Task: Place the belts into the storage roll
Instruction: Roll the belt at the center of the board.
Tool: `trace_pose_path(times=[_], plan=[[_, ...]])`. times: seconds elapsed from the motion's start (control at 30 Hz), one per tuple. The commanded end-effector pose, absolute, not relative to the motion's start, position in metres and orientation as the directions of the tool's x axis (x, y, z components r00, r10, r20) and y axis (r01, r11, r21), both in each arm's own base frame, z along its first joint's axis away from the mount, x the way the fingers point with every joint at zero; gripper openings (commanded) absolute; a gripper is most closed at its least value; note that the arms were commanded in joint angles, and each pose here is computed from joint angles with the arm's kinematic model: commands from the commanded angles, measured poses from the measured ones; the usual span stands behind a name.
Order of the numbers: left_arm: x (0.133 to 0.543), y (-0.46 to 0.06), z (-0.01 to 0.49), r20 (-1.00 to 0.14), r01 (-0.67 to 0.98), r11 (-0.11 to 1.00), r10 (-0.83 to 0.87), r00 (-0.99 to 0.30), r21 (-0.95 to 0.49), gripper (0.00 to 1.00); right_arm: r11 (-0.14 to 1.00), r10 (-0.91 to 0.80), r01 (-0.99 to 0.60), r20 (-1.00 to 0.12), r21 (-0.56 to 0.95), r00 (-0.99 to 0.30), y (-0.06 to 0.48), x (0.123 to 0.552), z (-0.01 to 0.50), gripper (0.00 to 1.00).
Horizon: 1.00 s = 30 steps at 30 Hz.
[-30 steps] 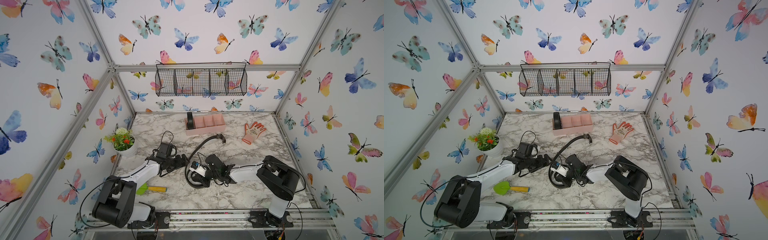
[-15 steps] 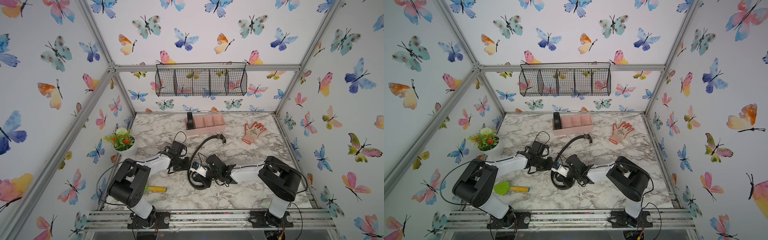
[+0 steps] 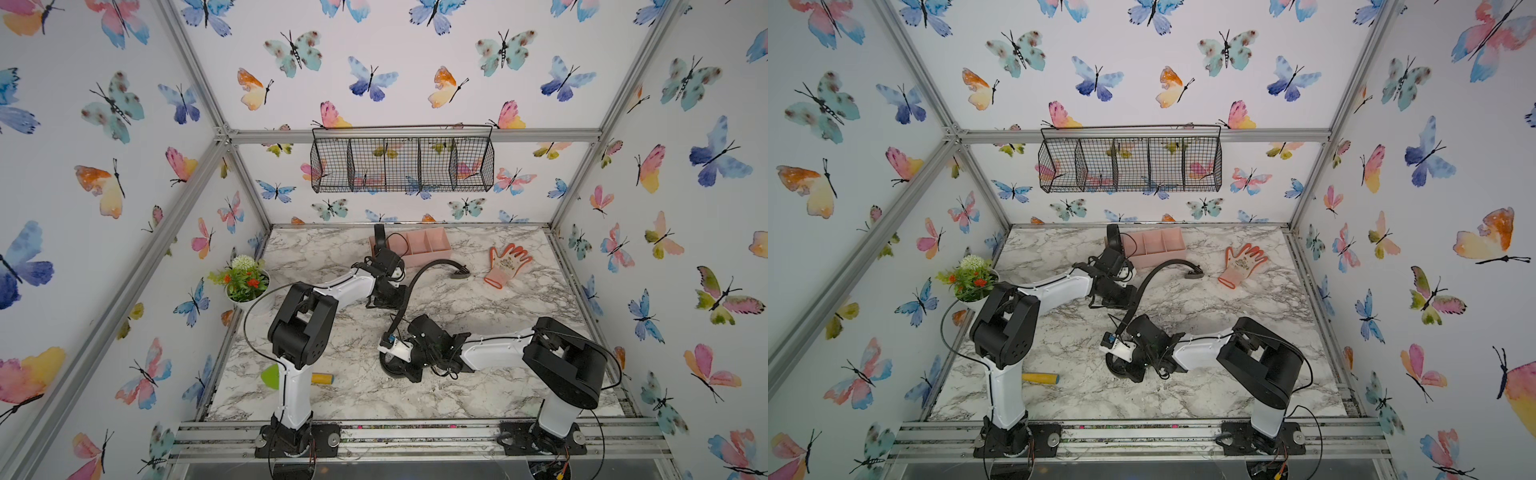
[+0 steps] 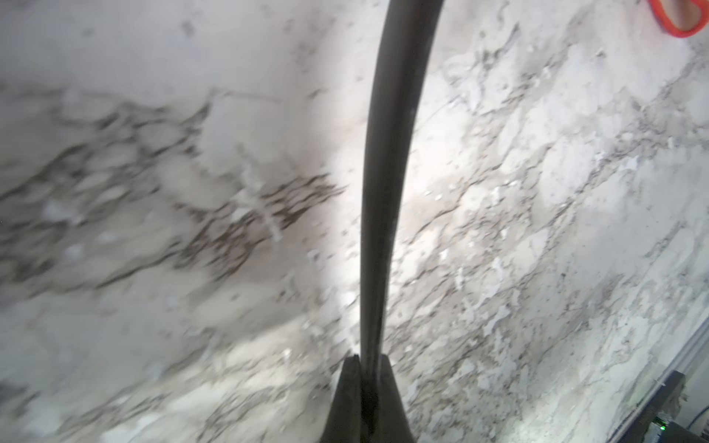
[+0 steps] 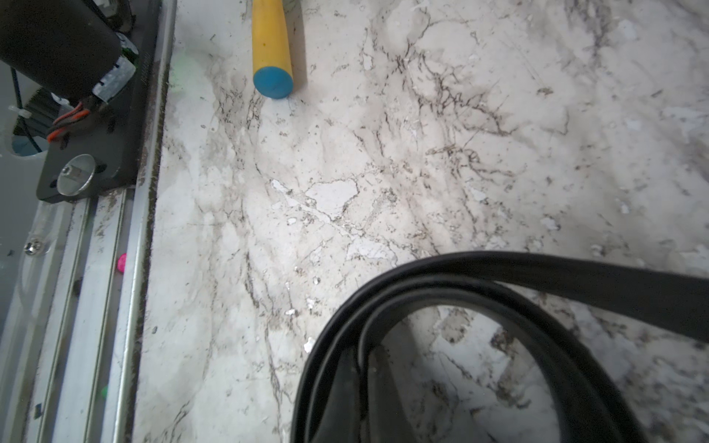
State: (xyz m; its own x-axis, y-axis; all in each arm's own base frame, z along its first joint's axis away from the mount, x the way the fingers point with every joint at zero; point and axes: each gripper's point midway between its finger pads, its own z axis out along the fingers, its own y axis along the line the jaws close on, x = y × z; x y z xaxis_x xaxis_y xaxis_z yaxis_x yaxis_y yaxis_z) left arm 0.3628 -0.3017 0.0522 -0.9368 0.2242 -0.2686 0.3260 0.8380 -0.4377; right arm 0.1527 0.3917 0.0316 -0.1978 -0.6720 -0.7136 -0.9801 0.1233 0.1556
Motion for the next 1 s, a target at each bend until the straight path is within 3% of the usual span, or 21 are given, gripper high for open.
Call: trace_pose_path(times=[0.0,0.37,0.7,0.97], plan=[[0.346,-0.335,0.046,-0.208,0.421,0.791,0.366,-0.907,-0.444,0.04,0.113,-0.742,-0.975,-0.636,0.191,-0.211,0.379,0.137,0.007,0.03],[0.318,-0.371,0.047,-0.200,0.521,0.706,0.491,-0.848,-0.480,0.04,0.087,-0.744,-0.991,-0.655,0.103,-0.133,0.392,0.152,0.017,0.03],[0.336,-0.379,0.062,-0.232,0.568,0.691,0.523,-0.820,-0.448,0.04,0.075,-0.770,-0.997,-0.635,0.001,-0.059,0.427,0.186,0.038,0.03],[0.346,-0.396,0.059,-0.221,0.584,0.677,0.549,-0.806,-0.449,0.04,0.047,-0.758,-0.999,-0.652,-0.006,-0.032,0.446,0.184,0.049,0.03]])
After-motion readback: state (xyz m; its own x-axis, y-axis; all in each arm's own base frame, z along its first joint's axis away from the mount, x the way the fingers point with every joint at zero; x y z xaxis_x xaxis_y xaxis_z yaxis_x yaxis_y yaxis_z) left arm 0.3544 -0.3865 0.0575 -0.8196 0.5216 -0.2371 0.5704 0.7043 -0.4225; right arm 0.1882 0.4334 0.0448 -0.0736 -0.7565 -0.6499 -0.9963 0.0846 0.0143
